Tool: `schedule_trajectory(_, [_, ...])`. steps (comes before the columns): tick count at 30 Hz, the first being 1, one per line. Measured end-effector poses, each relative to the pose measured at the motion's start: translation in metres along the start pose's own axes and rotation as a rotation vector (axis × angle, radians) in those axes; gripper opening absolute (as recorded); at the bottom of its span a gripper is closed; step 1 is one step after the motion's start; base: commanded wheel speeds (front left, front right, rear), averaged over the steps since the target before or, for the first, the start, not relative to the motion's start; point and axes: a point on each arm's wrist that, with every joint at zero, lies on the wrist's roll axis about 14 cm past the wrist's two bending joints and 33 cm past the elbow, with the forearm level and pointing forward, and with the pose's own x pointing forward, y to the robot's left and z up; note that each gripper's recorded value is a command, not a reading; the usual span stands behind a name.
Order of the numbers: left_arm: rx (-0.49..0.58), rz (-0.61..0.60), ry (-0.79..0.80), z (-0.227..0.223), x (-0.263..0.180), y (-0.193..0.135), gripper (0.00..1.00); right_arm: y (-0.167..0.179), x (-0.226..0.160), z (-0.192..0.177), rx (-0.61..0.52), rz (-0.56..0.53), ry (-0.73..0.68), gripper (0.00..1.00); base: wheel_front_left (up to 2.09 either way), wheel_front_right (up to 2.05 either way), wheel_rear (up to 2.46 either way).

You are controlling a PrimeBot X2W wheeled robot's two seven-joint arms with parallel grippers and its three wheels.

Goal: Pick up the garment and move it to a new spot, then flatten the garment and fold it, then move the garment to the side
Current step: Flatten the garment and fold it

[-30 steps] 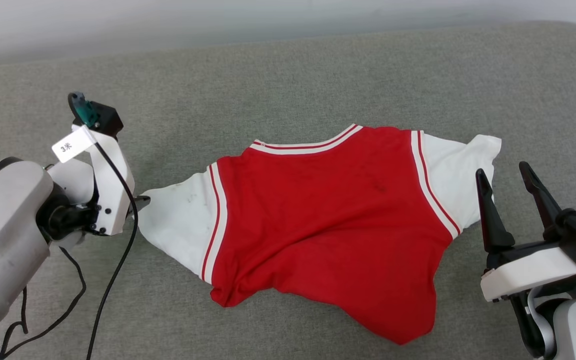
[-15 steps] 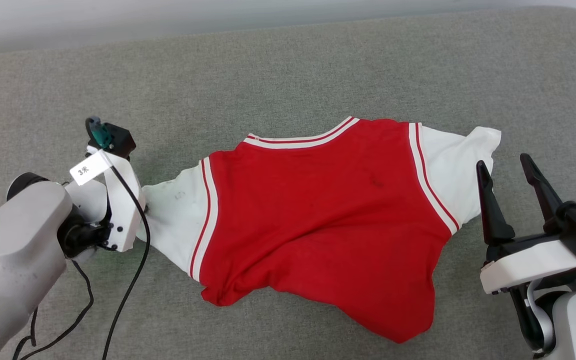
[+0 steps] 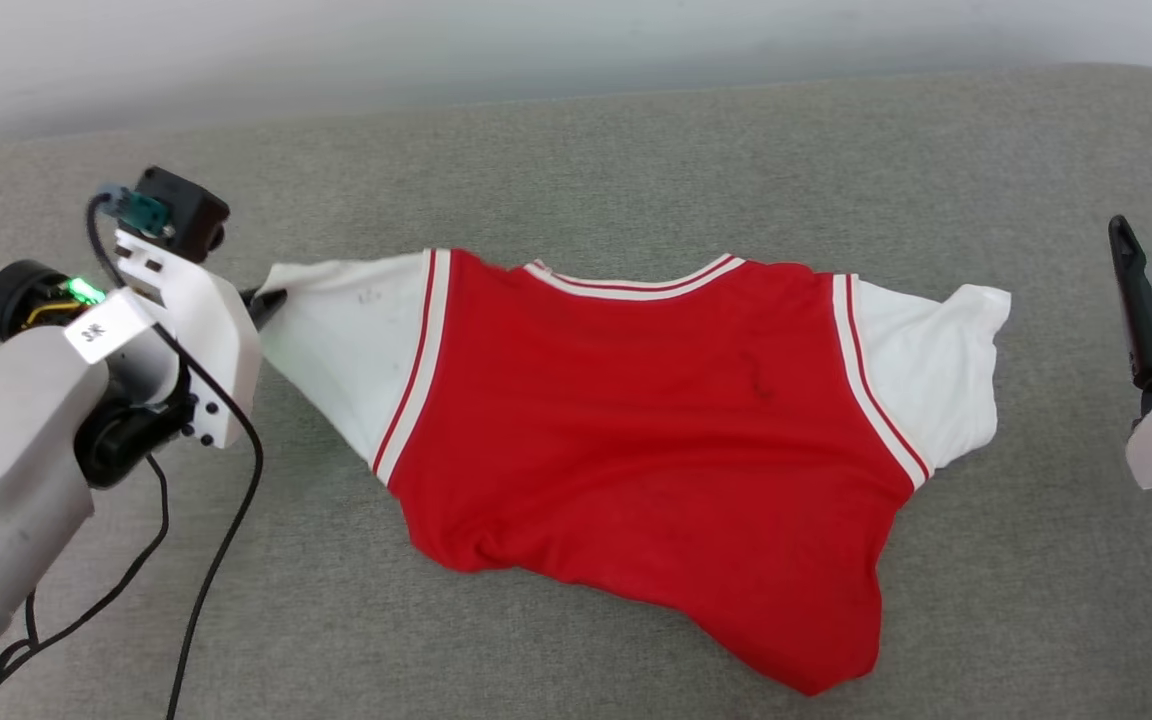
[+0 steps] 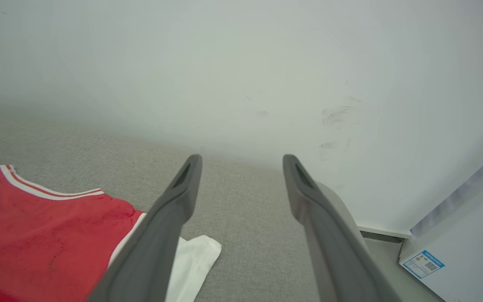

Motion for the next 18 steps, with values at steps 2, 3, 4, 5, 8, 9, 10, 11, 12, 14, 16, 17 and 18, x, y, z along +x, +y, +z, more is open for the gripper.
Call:
schedule_trajectory(2, [-0.003,0.016,-0.051,0.009,-0.007,0.005,0.00,0.001,0.006,-0.007,0.014,0.030,0.074,1.00,0.00,0.00,0.00])
schedule_trajectory(3, [-0.003,0.025,-0.067,0.011,-0.011,0.007,0.00,0.000,0.009,-0.010,0.022,0.042,0.106,1.00,0.00,0.00,0.00])
schedule_trajectory(4, [-0.005,0.032,-0.080,0.011,-0.014,0.009,0.00,-0.001,0.012,-0.013,0.022,0.055,0.141,1.00,0.00,0.00,0.00])
schedule_trajectory(5, [-0.008,0.043,-0.088,0.010,-0.017,0.012,0.00,-0.003,0.015,-0.017,0.017,0.066,0.182,1.00,0.00,0.00,0.00])
schedule_trajectory(8, [-0.006,0.070,-0.111,0.009,-0.026,0.018,0.00,-0.003,0.022,-0.036,0.024,0.103,0.319,1.00,0.00,0.00,0.00])
schedule_trajectory(9, [-0.009,0.079,-0.117,0.008,-0.029,0.021,0.00,-0.002,0.024,-0.044,0.025,0.119,0.373,1.00,0.00,0.00,0.00])
schedule_trajectory(10, [-0.010,0.085,-0.122,0.007,-0.031,0.022,0.00,0.000,0.024,-0.052,0.014,0.139,0.429,1.00,0.00,0.00,0.00])
schedule_trajectory(11, [-0.011,0.093,-0.130,0.007,-0.033,0.025,0.00,0.002,0.025,-0.060,0.005,0.157,0.482,1.00,0.00,0.00,0.00])
schedule_trajectory(12, [-0.011,0.096,-0.137,0.008,-0.035,0.025,0.00,0.004,0.027,-0.068,0.008,0.174,0.535,1.00,0.00,0.00,0.00])
schedule_trajectory(14, [-0.014,0.097,-0.148,0.008,-0.037,0.025,0.00,0.013,0.029,-0.083,0.016,0.215,0.633,1.00,0.00,0.00,0.00])
schedule_trajectory(16, [-0.014,0.098,-0.154,0.007,-0.037,0.024,0.00,0.024,0.033,-0.094,0.026,0.251,0.707,1.00,0.00,0.00,0.00])
schedule_trajectory(17, [-0.014,0.096,-0.156,0.007,-0.036,0.024,0.00,0.027,0.036,-0.098,0.024,0.265,0.734,1.00,0.00,0.00,0.00])
schedule_trajectory(18, [-0.012,0.098,-0.156,0.005,-0.035,0.024,0.00,0.032,0.040,-0.102,0.022,0.278,0.761,1.00,0.00,0.00,0.00])
